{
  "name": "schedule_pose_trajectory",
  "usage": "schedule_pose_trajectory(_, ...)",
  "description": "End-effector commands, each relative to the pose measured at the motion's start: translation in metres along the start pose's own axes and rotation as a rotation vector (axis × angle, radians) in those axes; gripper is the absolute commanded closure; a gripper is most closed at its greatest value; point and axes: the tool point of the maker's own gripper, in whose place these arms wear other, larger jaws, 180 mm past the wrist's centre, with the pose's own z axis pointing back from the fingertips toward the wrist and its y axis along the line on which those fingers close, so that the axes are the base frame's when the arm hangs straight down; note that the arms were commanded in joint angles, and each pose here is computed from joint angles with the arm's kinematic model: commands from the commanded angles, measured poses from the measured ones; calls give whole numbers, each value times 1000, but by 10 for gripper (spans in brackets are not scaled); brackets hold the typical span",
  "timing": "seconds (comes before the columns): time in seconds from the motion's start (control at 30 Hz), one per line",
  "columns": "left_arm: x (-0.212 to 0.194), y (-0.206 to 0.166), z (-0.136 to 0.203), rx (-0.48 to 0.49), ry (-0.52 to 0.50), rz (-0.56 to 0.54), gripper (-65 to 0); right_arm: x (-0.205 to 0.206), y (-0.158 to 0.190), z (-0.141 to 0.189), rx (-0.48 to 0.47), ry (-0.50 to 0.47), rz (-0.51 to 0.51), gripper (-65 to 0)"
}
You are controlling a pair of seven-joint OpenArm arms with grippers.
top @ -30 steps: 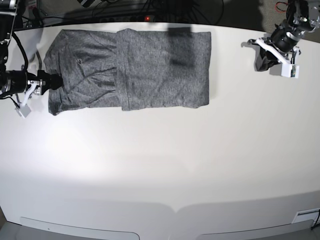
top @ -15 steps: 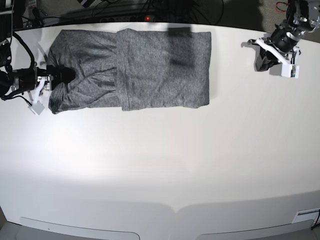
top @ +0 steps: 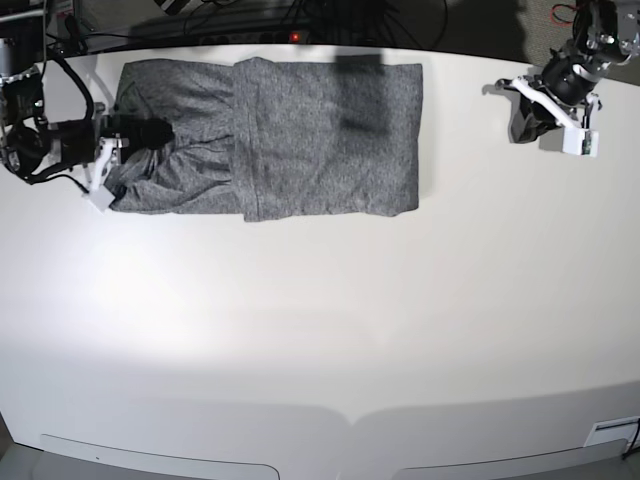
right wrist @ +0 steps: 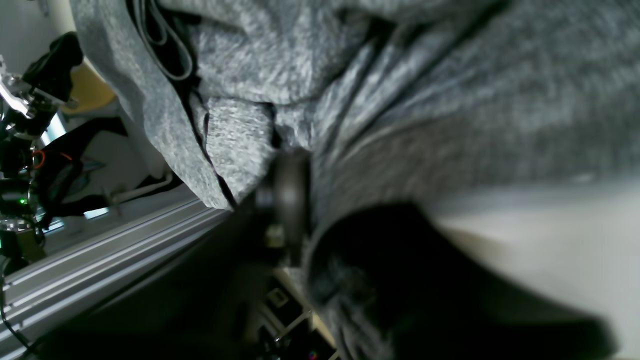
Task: Fold the T-shirt properly
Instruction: 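Grasp the end of the grey shirt strip with the right gripper, then fold the grasped end over the shirt toward the left gripper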
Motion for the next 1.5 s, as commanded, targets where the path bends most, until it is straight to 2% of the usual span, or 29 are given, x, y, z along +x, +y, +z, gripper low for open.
schedule_pose_trajectory(0.0, 13, -1, 3, -11, -44, -15, 0, -20, -18, 5, -92, 98, -10, -11)
schedule_pose_trajectory(0.1, 13, 0, 3, -9, -43, -17, 0, -7, -23, 15, -116, 46, -2, 0)
schedule_pose_trajectory(0.23, 7, 6, 2, 26, -7, -92, 0, 6, -37, 48, -183, -13, 8, 0)
schedule_pose_trajectory(0.3, 5, 8, 2, 38, 5, -116, 0, 12, -38, 65, -187, -38, 6, 0)
schedule_pose_trajectory(0.4, 9, 10, 2, 47, -26, -135, 0, 14, -39, 78, -193, -45, 3, 0)
schedule_pose_trajectory(0.5, 6, 14, 1, 53, -38, -118, 0, 16, -32, 77, -149, -57, -3, 0)
schedule_pose_trajectory(0.6, -10, 19, -4, 56, -6, -90, 0, 16, -17, 72, -77, -45, -3, 0)
schedule_pose_trajectory(0.7, -27, 15, -15, 37, 40, -70, 0, 22, -6, 68, -51, -56, 30, 0)
schedule_pose_trajectory(0.87, -46, -13, -36, -48, 97, -80, 0, 35, 23, 55, -14, -61, 144, 0)
schedule_pose_trajectory(1.03, -57, -38, -48, -110, 147, -170, 0, 48, 62, 39, 44, -77, 274, 0)
schedule_pose_trajectory(1.23, -63, -45, -49, -124, 166, -165, 0, 58, 113, 16, 140, -111, 404, 0)
schedule_pose_trajectory(1.47, -71, -67, -54, -148, 170, -110, 0, 74, 179, -5, 272, -189, 535, 0)
